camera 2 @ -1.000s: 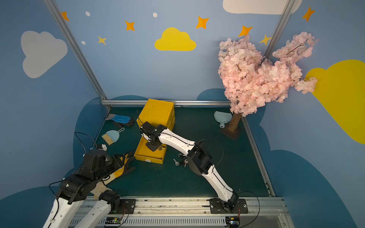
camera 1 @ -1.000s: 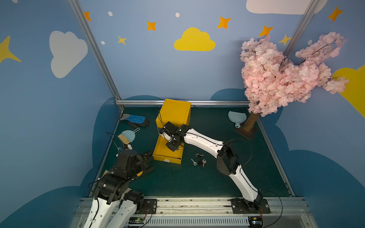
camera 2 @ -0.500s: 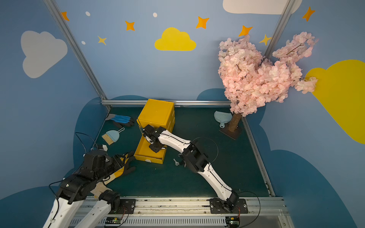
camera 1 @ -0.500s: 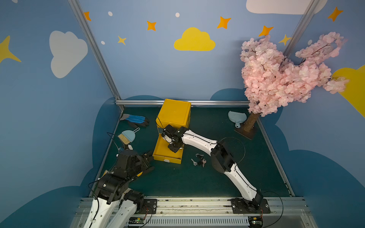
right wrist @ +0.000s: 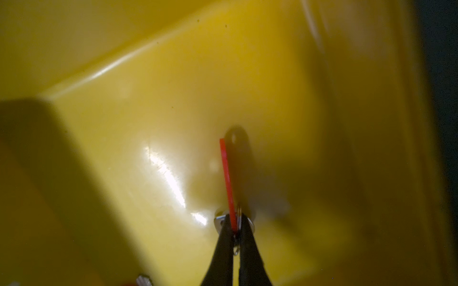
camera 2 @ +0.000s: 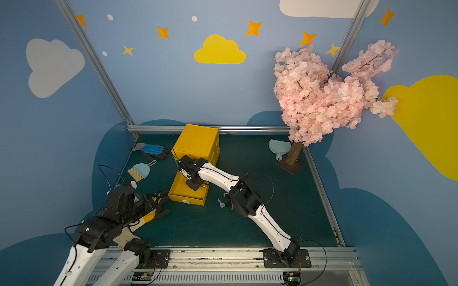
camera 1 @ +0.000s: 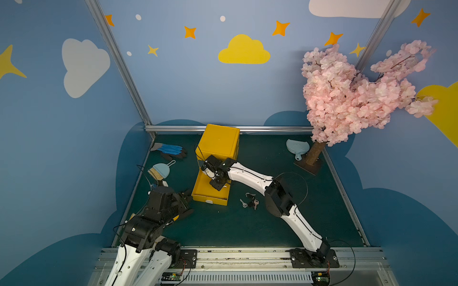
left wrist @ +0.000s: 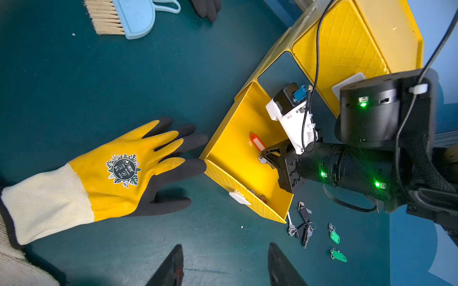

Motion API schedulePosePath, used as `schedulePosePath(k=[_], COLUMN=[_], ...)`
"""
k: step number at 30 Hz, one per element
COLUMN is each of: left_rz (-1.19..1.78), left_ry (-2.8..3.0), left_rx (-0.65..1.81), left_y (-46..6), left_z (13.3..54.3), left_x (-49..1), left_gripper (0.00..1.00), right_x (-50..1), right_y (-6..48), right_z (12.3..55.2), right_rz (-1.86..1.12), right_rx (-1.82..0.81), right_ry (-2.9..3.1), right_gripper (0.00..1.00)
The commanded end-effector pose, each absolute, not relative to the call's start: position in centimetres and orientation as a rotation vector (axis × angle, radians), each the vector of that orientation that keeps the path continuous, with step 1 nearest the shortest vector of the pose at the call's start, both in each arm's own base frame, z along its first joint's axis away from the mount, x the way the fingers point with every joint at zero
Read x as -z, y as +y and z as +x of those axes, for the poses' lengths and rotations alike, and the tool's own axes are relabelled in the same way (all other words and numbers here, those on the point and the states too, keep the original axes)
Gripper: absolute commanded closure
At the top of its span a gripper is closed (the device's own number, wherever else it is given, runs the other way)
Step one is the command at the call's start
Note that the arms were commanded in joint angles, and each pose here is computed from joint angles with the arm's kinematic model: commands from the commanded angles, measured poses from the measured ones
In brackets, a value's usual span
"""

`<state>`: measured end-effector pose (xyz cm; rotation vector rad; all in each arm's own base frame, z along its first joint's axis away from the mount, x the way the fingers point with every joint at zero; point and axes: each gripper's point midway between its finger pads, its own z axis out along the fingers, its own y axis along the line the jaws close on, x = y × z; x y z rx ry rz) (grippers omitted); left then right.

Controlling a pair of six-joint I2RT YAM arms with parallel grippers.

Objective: Take the keys out of the drawer
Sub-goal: Pick up the key from the drawer, then place the key at the center of the board.

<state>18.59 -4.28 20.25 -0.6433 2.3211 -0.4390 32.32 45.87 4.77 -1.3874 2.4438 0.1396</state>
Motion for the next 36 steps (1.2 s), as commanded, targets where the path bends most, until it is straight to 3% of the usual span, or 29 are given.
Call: schedulePosePath(k=[1,6,13,21,28,33,36], left_rz=[-0.550,-0.324,-0.224,-0.236,-0.208,-0.128,-0.013], left_ry=[2.301,2.251,2.240,2.291,2.380,2.446,2.472], left_rx=[0.437,0.505,0.538,0.617,0.669,0.674,0.703], left_y=[-4.8,-7.2,-8.7,-10.2,-11.4,-12.1,-12.9], left_z=[19.8,22.5,24.8,25.9,25.8,25.5,25.0], left_x=[-21.1,-23.5,-24.0,-22.1,-21.1,-20.3,-19.6], left_gripper=[0.45,0.45,0.45,0.46,0.48,0.50,0.50], right_x=[-11.9,-16.4,-19.4,-15.6,-10.2,-9.0,-9.7], right_y=[45.8,44.7,39.6,31.0,27.4,27.6,27.9], right_z=[31.9,29.9,27.5,25.5,25.9,26.3,26.6], right_rz=[-1.325,-1.271,-1.192,-1.059,-1.003,-1.022,-1.022], right_rx=[-0.234,-0.346,-0.312,-0.220,-0.186,-0.186,-0.203], right_ry=[2.381,2.384,2.429,2.618,2.773,2.806,2.803], right_gripper=[1.00,1.00,1.00,1.00,1.00,0.74,0.71])
